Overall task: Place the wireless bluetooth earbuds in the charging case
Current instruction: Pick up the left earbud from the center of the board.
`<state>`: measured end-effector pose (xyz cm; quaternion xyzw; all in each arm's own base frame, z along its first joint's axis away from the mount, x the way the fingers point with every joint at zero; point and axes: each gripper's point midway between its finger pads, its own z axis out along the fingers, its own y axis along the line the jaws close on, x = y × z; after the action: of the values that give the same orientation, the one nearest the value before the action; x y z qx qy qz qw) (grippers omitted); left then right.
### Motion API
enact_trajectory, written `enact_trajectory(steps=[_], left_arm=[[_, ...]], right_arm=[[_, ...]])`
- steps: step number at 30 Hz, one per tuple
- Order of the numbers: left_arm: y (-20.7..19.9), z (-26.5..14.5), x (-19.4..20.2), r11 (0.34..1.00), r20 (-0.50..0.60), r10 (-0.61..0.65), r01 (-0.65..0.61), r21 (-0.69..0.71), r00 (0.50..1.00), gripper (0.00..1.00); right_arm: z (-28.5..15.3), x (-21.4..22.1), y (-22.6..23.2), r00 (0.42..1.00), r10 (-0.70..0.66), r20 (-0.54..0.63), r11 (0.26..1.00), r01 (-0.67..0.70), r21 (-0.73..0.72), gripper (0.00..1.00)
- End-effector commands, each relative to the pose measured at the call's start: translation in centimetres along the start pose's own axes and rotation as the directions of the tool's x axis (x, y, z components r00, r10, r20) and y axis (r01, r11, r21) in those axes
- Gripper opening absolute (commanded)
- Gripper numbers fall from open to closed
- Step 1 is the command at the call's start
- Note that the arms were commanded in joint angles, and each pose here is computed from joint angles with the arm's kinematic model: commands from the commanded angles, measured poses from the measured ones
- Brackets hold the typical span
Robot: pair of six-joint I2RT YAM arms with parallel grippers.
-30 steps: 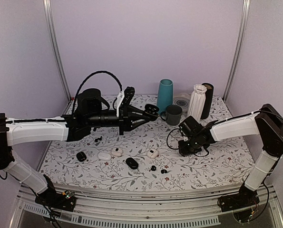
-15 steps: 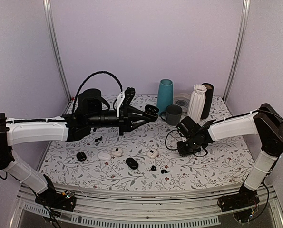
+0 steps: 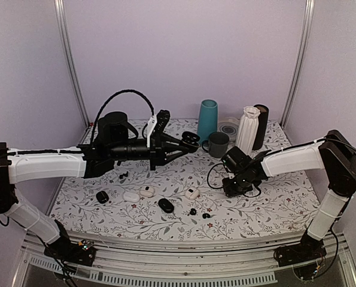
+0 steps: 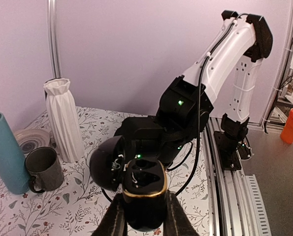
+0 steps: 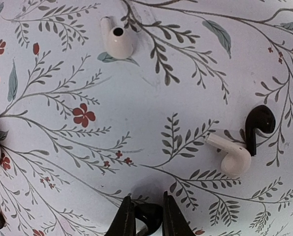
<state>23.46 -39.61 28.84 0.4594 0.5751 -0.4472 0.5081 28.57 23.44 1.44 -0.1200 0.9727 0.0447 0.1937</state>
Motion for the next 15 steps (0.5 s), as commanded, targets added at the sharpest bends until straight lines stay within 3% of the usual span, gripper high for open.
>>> enact_trajectory(steps=[1,8,15], left_arm=[[0.2,0.2,-0.4,1.000,0.016,-0.002,0.002,-0.023,1.000,0.00],[2.1,0.3,0.0,0.990,0.033,-0.059,0.063,-0.123,0.998,0.00],[3.9,0.6,0.0,0.972,0.063,-0.104,0.115,-0.204,0.993,0.00]], right_arm=[[0.4,0.7,0.0,0.999,0.006,-0.033,1.000,-0.006,0.020,0.05],[-1.1,-1.0,0.0,0.995,0.085,0.056,0.996,-0.085,0.002,0.04],[-7.3,-6.3,-0.3,0.942,0.170,0.291,0.986,-0.163,-0.045,0.04]])
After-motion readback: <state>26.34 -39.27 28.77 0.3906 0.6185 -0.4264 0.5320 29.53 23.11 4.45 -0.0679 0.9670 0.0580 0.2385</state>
